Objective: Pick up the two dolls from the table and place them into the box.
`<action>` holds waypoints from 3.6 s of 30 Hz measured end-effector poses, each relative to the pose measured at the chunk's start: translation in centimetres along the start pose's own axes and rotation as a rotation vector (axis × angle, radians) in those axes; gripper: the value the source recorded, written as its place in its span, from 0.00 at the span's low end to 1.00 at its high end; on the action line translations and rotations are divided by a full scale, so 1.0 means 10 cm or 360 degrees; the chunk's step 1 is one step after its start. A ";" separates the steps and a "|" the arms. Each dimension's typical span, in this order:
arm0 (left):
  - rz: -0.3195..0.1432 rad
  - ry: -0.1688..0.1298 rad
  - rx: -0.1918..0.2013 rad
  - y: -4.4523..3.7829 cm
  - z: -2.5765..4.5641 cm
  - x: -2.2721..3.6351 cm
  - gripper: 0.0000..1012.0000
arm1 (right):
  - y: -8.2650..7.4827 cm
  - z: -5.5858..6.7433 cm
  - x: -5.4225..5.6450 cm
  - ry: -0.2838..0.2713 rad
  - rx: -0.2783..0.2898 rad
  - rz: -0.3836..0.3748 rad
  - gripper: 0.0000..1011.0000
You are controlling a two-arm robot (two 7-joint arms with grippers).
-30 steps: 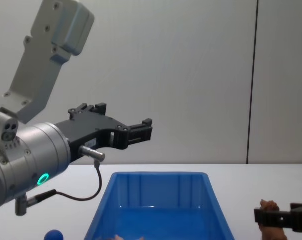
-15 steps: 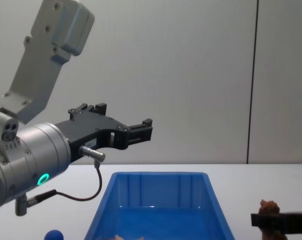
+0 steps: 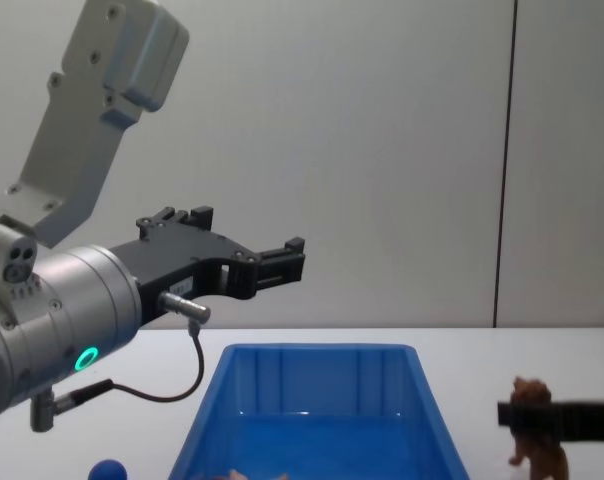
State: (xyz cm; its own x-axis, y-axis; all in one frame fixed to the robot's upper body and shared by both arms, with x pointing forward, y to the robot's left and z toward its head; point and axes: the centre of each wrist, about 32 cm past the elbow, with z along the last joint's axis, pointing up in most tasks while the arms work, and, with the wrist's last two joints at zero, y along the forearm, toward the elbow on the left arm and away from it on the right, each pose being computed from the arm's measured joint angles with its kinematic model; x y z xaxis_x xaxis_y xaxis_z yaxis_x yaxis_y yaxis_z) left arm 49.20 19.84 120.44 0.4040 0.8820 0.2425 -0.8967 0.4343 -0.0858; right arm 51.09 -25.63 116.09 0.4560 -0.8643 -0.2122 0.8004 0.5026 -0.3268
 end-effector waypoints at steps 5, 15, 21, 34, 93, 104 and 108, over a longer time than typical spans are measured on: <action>0.0000 0.0000 0.0000 0.000 0.000 0.000 0.99 | 0.01 0.11 -0.04 -0.0044 0.0075 0.0028 0.42; 0.0000 0.0000 0.0000 0.000 0.000 0.000 0.99 | 0.14 0.40 -0.20 -0.0123 0.0211 0.0177 0.42; 0.0000 0.0000 0.0000 0.000 0.000 0.000 0.99 | 0.28 0.52 -0.32 -0.0142 0.0239 0.0269 0.42; 0.0000 0.0000 0.0000 0.000 0.000 0.000 0.99 | 0.63 0.59 -0.51 -0.0162 0.0181 0.0396 0.65; 0.0238 0.0004 0.0293 0.648 -0.201 0.139 0.99 | -0.09 0.26 -0.01 -0.0432 0.0317 0.0320 0.99; 0.0238 0.0052 0.0399 0.861 -0.429 0.175 0.99 | -0.11 0.26 -0.01 -0.0436 0.0319 0.0319 0.99; 0.0213 0.0068 0.0418 0.884 -0.513 0.197 0.99 | -0.11 0.25 -0.01 -0.0436 0.0319 0.0319 0.99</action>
State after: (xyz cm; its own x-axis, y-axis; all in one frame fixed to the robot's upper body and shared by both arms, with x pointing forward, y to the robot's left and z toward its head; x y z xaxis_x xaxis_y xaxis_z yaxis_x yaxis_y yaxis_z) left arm 43.00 26.35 115.19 0.2814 0.9375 0.2045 -0.9563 0.2564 0.1402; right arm 51.16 -26.19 118.81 0.6762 -0.7367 0.0092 0.7327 0.6712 -0.1121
